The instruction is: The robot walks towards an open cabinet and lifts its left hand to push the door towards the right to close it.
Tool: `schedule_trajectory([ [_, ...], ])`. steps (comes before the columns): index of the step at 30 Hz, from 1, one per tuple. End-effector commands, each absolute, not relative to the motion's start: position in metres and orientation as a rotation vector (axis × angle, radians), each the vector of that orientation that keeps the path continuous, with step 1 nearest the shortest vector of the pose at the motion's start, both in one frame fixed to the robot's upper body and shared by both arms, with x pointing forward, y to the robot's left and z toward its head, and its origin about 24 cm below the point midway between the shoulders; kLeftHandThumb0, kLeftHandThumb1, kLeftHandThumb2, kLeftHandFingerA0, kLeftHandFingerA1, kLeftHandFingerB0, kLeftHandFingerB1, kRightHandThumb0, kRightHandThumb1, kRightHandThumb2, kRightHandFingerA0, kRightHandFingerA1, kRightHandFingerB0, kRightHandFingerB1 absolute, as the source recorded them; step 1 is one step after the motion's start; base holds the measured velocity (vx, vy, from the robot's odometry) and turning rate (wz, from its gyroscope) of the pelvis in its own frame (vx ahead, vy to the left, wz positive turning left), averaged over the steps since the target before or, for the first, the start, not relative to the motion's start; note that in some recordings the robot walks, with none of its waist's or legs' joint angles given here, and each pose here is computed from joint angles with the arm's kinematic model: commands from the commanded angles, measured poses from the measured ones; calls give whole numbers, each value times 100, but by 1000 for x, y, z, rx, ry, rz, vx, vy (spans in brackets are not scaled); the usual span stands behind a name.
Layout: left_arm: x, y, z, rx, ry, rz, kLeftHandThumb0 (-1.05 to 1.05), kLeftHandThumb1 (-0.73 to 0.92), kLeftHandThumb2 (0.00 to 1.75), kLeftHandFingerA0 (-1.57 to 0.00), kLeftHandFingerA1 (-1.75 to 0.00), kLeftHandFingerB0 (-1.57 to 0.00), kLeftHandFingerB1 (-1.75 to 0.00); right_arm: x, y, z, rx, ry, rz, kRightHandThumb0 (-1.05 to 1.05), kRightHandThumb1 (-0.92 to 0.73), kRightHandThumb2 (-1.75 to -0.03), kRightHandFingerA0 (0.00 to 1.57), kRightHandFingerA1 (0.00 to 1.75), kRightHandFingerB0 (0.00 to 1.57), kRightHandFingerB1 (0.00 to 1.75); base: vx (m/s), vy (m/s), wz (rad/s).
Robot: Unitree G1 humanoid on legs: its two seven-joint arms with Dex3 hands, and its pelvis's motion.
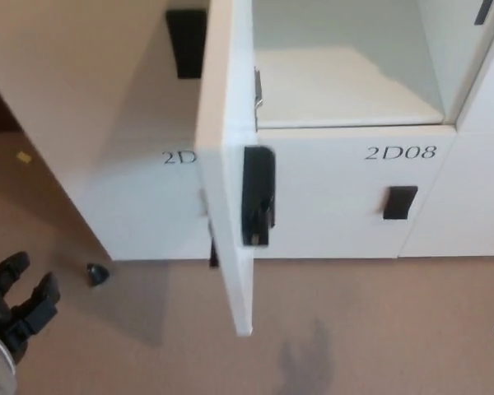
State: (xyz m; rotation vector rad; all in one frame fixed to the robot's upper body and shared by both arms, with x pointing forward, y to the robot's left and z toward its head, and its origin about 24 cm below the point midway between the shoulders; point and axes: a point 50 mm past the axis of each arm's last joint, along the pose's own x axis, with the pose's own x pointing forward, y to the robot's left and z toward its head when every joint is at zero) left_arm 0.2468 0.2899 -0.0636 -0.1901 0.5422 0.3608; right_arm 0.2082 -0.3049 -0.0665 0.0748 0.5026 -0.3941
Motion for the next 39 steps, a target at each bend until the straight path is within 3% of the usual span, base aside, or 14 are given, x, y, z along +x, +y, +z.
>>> schedule_trajectory([
  [1,242,297,-64,-152,547,371,-26,76,62,-13,-93,-9,-58,199,-308,-72,71,527,-408,-12,-60,-58,68,55,37,39,425,-24,-33],
  [4,242,297,-64,-148,547,372,-26,75,62,-15,-92,-9,-58,199,-308,-72,71,527,-405,-12,-59,-58,67,56,36,39,419,-7,-39],
  [5,242,296,-64,-146,547,374,-25,55,98,-28,-72,-8,-57,199,-309,-72,68,526,-404,-11,-58,-56,68,56,38,39,415,12,-42],
  [8,243,297,-64,-140,552,377,-23,56,98,-29,-73,-9,-57,199,-308,-72,61,524,-398,-14,-57,-58,68,57,37,39,416,46,-57],
  [9,243,297,-63,-137,551,372,-26,78,63,-15,-101,-9,-61,199,-308,-72,63,525,-398,-14,-57,-57,67,57,37,39,295,139,-42],
  [12,242,297,-63,-133,550,364,-26,78,62,-15,-93,-9,-58,199,-308,-73,67,525,-398,-15,-57,-58,66,57,36,39,322,156,-24],
  [15,243,297,-63,-127,553,361,-27,77,62,-15,-95,-9,-58,199,-308,-73,61,525,-400,-12,-59,-57,70,55,38,39,228,228,-4],
  [16,244,296,-63,-127,552,366,-23,57,99,-32,-74,-10,-58,199,-308,-73,61,525,-403,-11,-58,-57,69,55,39,39,215,214,6],
  [18,245,296,-63,-126,552,372,-23,57,99,-32,-74,-10,-58,200,-308,-72,62,525,-407,-11,-58,-57,69,55,39,39,207,205,5],
  [19,245,296,-63,-124,551,367,-27,80,63,-17,-105,-9,-61,200,-308,-72,62,524,-404,-13,-58,-58,68,55,38,39,198,192,-4],
  [24,244,296,-63,-114,549,344,-27,79,63,-16,-99,-8,-59,200,-309,-72,60,525,-401,-12,-57,-56,68,55,38,38,200,145,-17],
  [27,244,296,-63,-100,552,344,-28,78,63,-18,-98,-10,-59,200,-308,-72,61,520,-402,-12,-58,-56,68,54,39,39,114,-224,-13],
  [28,243,296,-63,-99,549,344,-26,57,99,-32,-75,-8,-57,200,-308,-72,60,519,-399,-13,-58,-58,67,56,37,39,57,-134,63],
  [39,246,294,-61,-86,542,326,-26,58,100,-32,-75,-11,-60,206,-308,-70,48,517,-392,-15,-57,-58,67,57,36,39,20,35,-6],
])
